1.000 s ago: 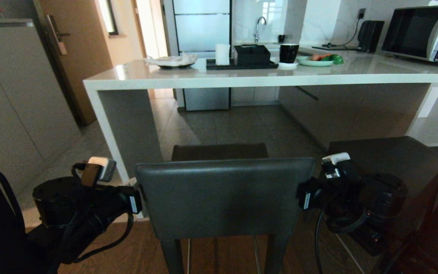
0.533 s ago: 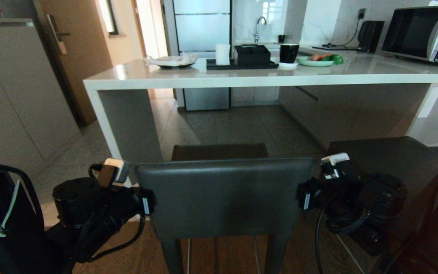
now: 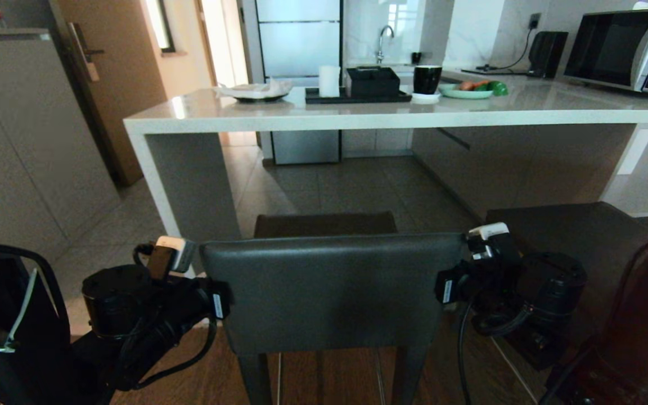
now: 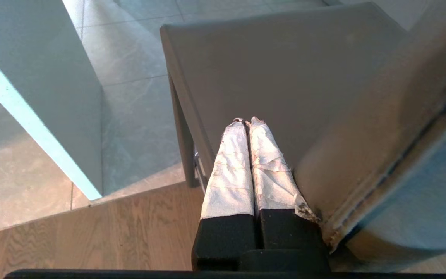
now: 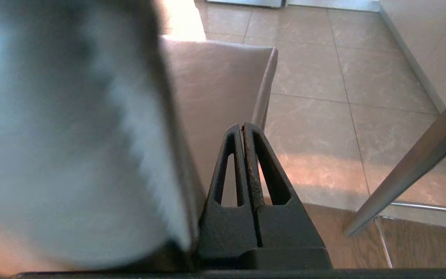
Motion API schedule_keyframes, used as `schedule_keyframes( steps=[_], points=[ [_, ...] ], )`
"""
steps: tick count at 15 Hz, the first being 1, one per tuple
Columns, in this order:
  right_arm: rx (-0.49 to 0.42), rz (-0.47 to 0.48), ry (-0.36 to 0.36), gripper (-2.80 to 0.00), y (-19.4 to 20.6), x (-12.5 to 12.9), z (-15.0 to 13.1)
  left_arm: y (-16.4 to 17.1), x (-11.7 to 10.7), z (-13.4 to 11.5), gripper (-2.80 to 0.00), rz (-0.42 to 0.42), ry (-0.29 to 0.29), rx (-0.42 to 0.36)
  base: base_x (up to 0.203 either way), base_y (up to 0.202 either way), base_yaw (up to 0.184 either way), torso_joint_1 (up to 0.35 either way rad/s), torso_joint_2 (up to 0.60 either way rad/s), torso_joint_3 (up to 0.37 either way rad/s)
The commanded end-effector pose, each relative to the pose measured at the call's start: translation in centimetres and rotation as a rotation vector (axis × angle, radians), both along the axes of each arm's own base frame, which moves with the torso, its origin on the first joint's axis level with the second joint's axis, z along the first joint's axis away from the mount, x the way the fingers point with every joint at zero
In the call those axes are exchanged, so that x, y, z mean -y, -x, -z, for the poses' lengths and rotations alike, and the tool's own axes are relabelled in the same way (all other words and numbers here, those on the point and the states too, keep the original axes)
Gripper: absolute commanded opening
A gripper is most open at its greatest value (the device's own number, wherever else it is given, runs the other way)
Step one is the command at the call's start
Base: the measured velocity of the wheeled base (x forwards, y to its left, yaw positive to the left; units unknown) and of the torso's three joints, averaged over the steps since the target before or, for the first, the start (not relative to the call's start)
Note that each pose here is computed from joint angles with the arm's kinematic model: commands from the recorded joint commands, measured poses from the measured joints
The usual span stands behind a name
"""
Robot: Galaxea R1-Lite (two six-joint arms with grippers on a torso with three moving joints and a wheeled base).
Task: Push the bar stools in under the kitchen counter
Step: Push the gray chair back under the dining table
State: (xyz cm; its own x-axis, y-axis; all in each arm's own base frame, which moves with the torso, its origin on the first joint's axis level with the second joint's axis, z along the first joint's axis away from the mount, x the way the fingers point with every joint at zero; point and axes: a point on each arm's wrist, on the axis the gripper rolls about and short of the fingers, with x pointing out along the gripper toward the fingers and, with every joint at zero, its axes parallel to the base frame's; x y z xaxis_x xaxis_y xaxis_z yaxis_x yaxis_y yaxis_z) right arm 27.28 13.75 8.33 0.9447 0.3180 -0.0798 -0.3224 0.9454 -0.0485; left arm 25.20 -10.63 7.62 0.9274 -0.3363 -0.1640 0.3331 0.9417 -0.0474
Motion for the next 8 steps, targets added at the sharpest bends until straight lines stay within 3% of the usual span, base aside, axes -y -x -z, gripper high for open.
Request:
schedule_keyframes(
  steps=[1,8],
  points=[
    [0.002,-0.009,0.0,-2.8,-0.6,-0.6,0.5,-0.1,0.4,0.4,-2.8,0.016,-0.005,-0.012,0.0,0.0,0.0,0.0,0.0,0.0],
    [0.051,-0.044,-0.006,-2.8,-2.0,-3.4,0.7,-1.2,-0.3,1.2,-2.8,-0.022,-0.008,-0.027,0.0,0.0,0.0,0.0,0.0,0.0]
  ],
)
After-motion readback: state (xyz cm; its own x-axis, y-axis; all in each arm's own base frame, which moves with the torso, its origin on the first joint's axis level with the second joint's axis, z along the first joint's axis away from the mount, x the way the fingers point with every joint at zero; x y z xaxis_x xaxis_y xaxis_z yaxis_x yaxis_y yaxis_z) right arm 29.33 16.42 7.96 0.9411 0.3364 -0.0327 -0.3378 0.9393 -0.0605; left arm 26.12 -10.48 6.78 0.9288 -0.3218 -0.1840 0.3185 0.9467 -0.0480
